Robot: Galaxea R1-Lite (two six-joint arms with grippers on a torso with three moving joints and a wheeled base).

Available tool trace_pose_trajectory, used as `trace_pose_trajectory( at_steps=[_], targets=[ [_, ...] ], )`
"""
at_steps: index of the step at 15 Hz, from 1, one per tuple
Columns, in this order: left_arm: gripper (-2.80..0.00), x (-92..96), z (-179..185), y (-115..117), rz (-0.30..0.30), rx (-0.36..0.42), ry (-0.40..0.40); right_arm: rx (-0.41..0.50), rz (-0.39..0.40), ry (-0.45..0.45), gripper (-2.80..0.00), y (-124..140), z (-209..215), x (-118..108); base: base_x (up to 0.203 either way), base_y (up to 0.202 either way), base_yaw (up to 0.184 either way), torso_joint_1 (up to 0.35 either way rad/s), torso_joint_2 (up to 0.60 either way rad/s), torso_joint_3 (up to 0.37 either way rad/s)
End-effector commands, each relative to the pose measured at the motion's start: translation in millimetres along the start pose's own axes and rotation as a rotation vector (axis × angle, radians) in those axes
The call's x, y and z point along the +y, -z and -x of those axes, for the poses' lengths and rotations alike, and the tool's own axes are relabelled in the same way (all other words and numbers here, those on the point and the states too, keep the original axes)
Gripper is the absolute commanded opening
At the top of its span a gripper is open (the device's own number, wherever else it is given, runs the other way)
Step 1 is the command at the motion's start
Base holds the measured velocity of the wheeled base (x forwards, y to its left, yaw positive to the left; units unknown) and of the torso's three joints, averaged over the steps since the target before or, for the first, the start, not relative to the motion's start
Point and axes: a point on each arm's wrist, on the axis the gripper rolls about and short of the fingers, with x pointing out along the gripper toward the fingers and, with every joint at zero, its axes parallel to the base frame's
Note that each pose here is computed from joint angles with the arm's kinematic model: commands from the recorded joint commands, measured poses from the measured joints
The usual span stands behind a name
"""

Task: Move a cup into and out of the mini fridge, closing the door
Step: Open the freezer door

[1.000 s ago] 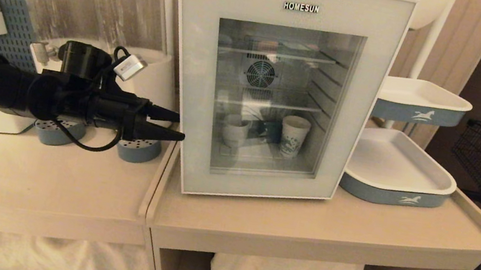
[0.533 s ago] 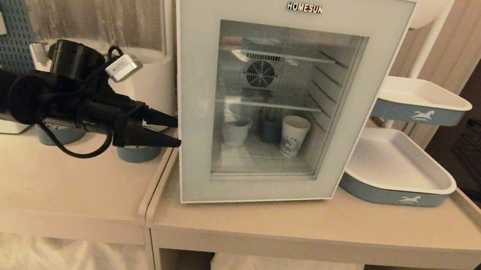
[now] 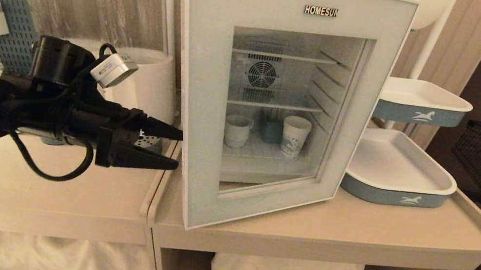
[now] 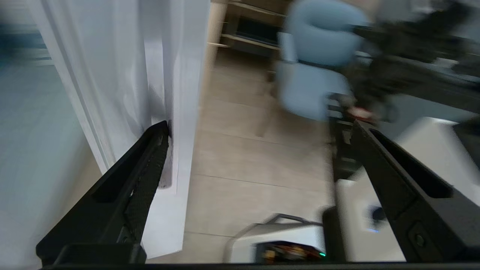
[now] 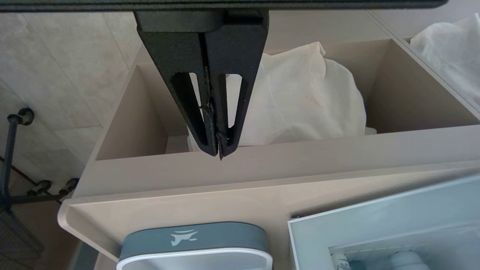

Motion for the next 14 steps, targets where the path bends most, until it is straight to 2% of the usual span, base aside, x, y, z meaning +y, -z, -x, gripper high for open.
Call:
trace_pose_trajectory(
  at_steps=[1, 3, 5, 7, 8, 9, 10, 12, 13, 14],
  targets=[
    [0.00, -31.5, -9, -6, -0.036, 0.000, 0.064, 0.002, -0.002, 0.000, -2.80, 0, 0, 0, 0.000, 0.000, 0.000, 0.000, 0.00, 0.000],
    [0.00, -53.9, -21, -5, -0.041, 0.011, 0.126, 0.001, -0.002, 0.000, -2.80, 0, 0, 0, 0.000, 0.000, 0.000, 0.000, 0.00, 0.000],
    [0.00, -98.2, -36, -7, -0.075, 0.024, 0.246, 0.002, -0.002, 0.000, -2.80, 0, 0, 0, 0.000, 0.000, 0.000, 0.000, 0.00, 0.000],
    [0.00, -129.7, -33, -5, -0.098, 0.023, 0.297, 0.002, -0.002, 0.000, -2.80, 0, 0, 0, 0.000, 0.000, 0.000, 0.000, 0.00, 0.000],
    [0.00, -139.1, -33, -2, -0.091, 0.030, 0.318, 0.002, -0.002, 0.000, -2.80, 0, 0, 0, 0.000, 0.000, 0.000, 0.000, 0.00, 0.000],
    [0.00, -144.3, -30, 0, -0.080, 0.035, 0.303, 0.002, 0.000, 0.000, -2.80, 0, 0, 0, 0.000, 0.000, 0.000, 0.000, 0.00, 0.000],
    [0.00, -156.6, -21, -2, -0.086, 0.031, 0.268, 0.002, 0.000, 0.000, -2.80, 0, 0, 0, 0.000, 0.000, 0.000, 0.000, 0.00, 0.000],
    [0.00, -170.8, -7, 3, -0.050, 0.042, 0.125, 0.002, -0.002, 0.000, -2.80, 0, 0, 0, 0.000, 0.000, 0.000, 0.000, 0.00, 0.000],
    [0.00, -174.0, 2, 5, -0.051, 0.048, -0.032, 0.002, -0.002, 0.000, -2.80, 0, 0, 0, 0.000, 0.000, 0.000, 0.000, 0.00, 0.000],
    [0.00, -176.8, 16, 8, -0.051, 0.044, -0.223, 0.002, -0.002, 0.000, -2.80, 0, 0, 0, 0.000, 0.000, 0.000, 0.000, 0.00, 0.000]
  ],
)
